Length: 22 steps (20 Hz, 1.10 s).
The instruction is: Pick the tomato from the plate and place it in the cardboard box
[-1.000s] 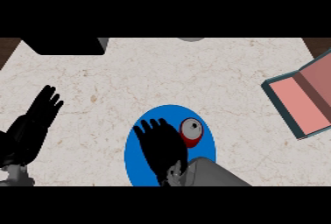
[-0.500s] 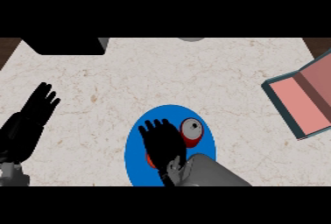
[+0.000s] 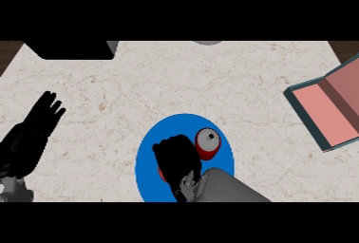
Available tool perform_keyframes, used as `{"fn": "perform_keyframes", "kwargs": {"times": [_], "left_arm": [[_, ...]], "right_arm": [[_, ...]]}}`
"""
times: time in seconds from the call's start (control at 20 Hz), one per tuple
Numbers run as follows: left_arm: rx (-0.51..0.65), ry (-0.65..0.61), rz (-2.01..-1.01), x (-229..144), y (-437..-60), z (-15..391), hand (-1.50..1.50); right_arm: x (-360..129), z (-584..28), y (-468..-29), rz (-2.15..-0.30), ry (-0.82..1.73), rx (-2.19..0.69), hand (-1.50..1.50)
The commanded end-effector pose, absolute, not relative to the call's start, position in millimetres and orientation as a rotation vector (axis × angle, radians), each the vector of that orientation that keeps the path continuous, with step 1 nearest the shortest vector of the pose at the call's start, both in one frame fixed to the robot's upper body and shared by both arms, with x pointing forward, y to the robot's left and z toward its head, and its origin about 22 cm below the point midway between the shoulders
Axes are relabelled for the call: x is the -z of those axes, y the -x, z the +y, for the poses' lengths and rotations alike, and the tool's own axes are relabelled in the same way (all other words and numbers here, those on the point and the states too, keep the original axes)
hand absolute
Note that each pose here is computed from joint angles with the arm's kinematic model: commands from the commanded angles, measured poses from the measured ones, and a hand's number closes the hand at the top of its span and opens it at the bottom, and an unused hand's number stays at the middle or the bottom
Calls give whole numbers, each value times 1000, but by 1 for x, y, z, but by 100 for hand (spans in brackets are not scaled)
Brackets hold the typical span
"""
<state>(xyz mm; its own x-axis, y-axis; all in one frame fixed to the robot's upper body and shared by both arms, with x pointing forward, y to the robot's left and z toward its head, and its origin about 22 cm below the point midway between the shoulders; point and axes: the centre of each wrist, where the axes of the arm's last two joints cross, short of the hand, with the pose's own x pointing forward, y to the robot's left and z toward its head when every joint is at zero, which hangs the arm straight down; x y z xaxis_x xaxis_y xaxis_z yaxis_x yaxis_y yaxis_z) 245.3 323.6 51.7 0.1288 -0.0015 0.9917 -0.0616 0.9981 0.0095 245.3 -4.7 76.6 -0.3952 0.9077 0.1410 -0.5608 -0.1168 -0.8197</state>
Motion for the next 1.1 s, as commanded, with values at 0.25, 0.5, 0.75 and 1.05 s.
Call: {"fn": "perform_keyframes", "kwargs": {"times": [0.25, 0.5, 0.75, 1.05], "left_arm": [[-44, -56, -1442, -52, -241, 330, 0], [-38, -51, -1435, -59, -242, 312, 0], [-52, -51, -1446, -60, -246, 318, 0], [-60, -47, -1450, -54, -237, 318, 0]], "right_arm": [[-65, 1, -243, -1140, 464, -1775, 150], [-70, -10, -246, -1161, 468, -1764, 150], [-75, -67, -310, -1034, 658, -1418, 150], [-72, -159, -364, -868, 929, -1046, 150]]}}
